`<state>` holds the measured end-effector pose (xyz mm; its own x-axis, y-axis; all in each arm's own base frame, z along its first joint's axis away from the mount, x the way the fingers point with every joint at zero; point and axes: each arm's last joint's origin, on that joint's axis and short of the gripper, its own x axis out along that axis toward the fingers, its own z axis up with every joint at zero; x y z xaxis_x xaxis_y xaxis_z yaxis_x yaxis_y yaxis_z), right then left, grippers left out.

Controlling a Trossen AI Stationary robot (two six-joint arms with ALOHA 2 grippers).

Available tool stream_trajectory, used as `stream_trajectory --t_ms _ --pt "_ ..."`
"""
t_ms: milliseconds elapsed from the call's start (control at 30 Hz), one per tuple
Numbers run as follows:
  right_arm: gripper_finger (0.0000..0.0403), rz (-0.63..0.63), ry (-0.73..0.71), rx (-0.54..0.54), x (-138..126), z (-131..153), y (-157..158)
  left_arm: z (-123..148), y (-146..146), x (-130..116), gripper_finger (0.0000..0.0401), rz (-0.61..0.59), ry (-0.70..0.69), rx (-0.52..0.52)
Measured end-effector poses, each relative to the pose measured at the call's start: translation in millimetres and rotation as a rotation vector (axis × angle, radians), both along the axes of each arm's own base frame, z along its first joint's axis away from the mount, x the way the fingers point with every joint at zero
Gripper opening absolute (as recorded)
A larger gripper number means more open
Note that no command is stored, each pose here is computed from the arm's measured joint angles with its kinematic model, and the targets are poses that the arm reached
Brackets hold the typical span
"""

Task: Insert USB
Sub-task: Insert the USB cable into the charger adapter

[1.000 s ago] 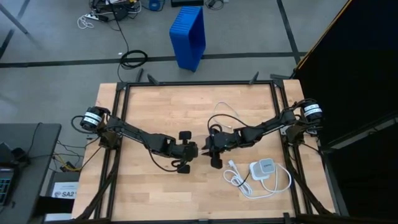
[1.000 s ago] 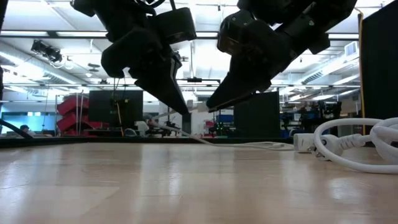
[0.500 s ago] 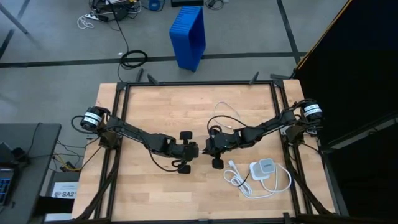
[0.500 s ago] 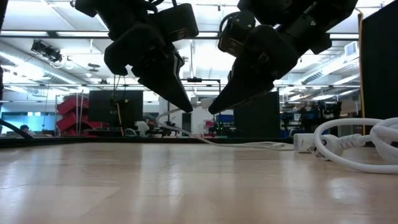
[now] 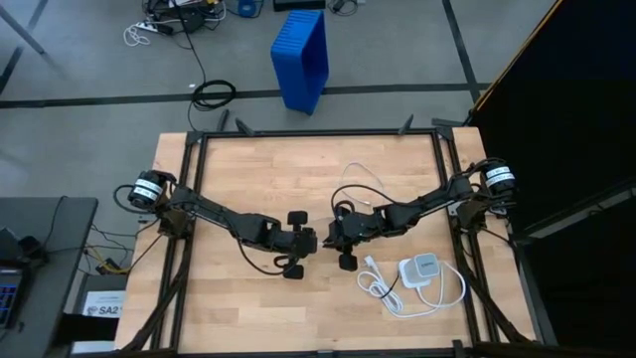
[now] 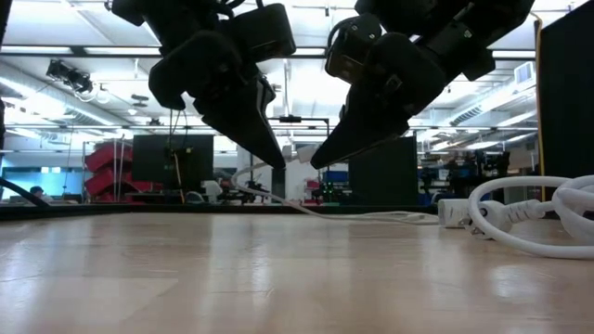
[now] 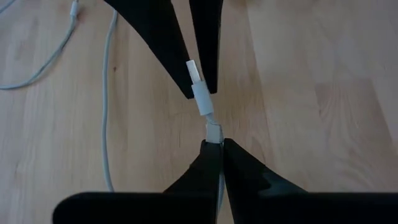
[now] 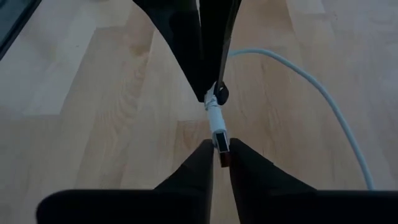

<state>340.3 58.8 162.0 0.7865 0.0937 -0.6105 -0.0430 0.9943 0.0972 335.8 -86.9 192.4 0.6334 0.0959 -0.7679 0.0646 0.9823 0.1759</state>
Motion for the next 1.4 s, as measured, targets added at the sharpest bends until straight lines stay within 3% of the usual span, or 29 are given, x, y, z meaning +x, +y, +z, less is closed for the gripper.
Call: stream_trajectory --t_ms 333,533,767,967,1167,1400 --pt "0.006 0.002 -0.004 0.028 0 1 2 0 0 0 0.0 0.0 0.004 0.001" --pt "0.0007 0.047 -0.027 -0.007 0 2 8 0 0 0 0.0 -0.002 0.004 -0.001" --pt "0.0001 0.008 -0.032 -0.051 0 2 10 0 0 -1 0.0005 0.001 0.006 0.002" --pt "0.0001 -0.08 -0.088 -0.114 1 6 12 3 7 -7 0.0025 0.086 0.03 0.149" --pt "0.0 -0.108 -0.137 -0.082 4 10 9 33 5 -24 0.003 0.148 -0.063 0.229" --pt "0.0 -0.097 -0.25 -0.047 2 11 10 79 -10 -47 0.0031 0.131 -0.258 0.167"
